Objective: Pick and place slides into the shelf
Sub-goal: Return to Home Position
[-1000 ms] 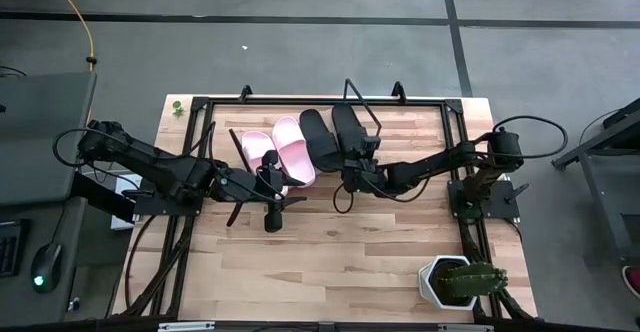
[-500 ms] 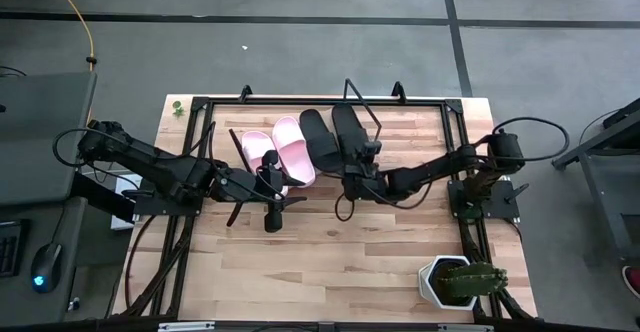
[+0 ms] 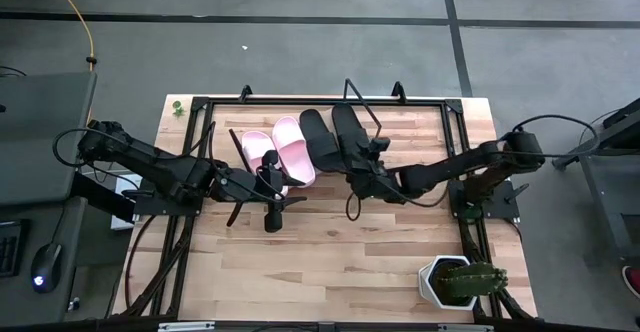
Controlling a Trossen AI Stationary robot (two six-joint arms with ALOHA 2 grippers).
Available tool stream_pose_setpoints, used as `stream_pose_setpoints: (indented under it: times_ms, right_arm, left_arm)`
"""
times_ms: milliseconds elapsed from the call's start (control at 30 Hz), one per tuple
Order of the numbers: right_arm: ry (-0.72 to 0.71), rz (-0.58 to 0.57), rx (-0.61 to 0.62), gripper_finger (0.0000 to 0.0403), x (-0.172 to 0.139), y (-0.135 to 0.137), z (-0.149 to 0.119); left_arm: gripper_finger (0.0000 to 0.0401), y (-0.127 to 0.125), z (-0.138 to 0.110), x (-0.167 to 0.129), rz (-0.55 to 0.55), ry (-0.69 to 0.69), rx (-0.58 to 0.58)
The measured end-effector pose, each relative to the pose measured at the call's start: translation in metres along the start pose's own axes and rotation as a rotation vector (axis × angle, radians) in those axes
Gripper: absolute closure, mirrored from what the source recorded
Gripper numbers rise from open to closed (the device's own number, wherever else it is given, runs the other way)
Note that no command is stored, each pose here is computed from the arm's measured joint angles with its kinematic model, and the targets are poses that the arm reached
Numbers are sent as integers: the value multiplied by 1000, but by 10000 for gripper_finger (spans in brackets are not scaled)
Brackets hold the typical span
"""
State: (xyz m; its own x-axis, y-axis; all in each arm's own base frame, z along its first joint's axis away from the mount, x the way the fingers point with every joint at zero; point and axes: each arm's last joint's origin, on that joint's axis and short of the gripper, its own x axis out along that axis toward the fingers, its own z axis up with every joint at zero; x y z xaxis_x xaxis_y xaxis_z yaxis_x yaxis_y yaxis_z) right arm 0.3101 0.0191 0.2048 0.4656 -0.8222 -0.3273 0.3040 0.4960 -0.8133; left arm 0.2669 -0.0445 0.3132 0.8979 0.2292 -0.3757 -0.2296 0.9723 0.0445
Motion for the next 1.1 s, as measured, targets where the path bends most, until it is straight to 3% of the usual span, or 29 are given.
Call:
stream_pose_setpoints:
  times_ms: [833, 1100]
  right_arm:
    - [-341, 176, 332, 245, -106, -53, 10]
    - [-430, 235, 397, 245, -134, -69, 5]
  left_arm:
    - [251, 0, 0, -1, 1, 6, 50]
    - [251, 11, 1, -25, 4, 32, 37]
